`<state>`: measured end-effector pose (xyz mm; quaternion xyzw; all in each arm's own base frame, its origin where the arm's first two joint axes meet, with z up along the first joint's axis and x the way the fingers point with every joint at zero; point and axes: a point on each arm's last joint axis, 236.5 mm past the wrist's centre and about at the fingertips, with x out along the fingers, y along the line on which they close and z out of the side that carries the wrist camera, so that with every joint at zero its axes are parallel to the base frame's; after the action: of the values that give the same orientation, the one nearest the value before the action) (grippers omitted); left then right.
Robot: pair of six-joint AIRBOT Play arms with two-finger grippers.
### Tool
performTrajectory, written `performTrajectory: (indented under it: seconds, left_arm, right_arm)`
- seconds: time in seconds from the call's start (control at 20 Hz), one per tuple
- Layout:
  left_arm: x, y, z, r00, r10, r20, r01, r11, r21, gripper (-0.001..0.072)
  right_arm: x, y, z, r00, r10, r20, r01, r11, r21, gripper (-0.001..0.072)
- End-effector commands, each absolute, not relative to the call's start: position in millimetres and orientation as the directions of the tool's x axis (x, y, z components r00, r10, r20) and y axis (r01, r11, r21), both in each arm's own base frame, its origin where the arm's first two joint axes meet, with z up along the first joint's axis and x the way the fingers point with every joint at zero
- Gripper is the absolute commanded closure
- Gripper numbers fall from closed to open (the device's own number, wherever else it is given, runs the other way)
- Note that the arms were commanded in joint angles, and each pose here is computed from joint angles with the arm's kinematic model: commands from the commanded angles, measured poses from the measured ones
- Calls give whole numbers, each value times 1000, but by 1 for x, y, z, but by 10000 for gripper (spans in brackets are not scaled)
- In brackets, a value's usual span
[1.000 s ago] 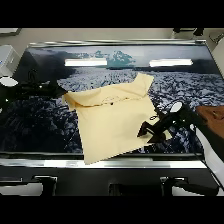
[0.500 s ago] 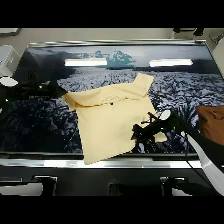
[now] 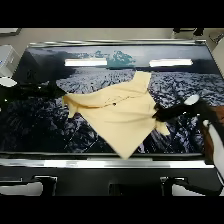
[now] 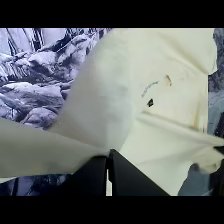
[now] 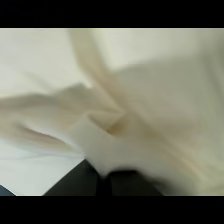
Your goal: Fold the clothes and pants, and hang the long-sleeved shirts on hangers.
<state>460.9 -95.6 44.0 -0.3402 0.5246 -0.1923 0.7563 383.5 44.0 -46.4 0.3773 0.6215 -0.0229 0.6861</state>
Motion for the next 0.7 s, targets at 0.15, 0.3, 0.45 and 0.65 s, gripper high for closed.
performTrajectory:
  seconds: [0.15, 0.3, 0.45, 0.65]
  left_arm:
    - [423, -111, 19, 183, -674, -716, -60, 719, -692, 685]
    - [421, -119, 16, 164, -678, -717, -52, 719, -693, 685]
    - [421, -118, 16, 166, -678, -716, -24, 723, -690, 685]
    - [421, -118, 16, 165, -678, -716, 5, 727, -687, 685]
  right_arm:
    - [406, -19, -22, 328, 378, -866, 529, 686, 500, 638]
    - [346, -15, -34, 76, 397, -915, 480, 789, 383, 13]
    - [252, -32, -46, -269, 306, -913, 452, 877, 161, 42]
    - [213, 36, -81, -182, 513, -839, 563, 754, 339, 44]
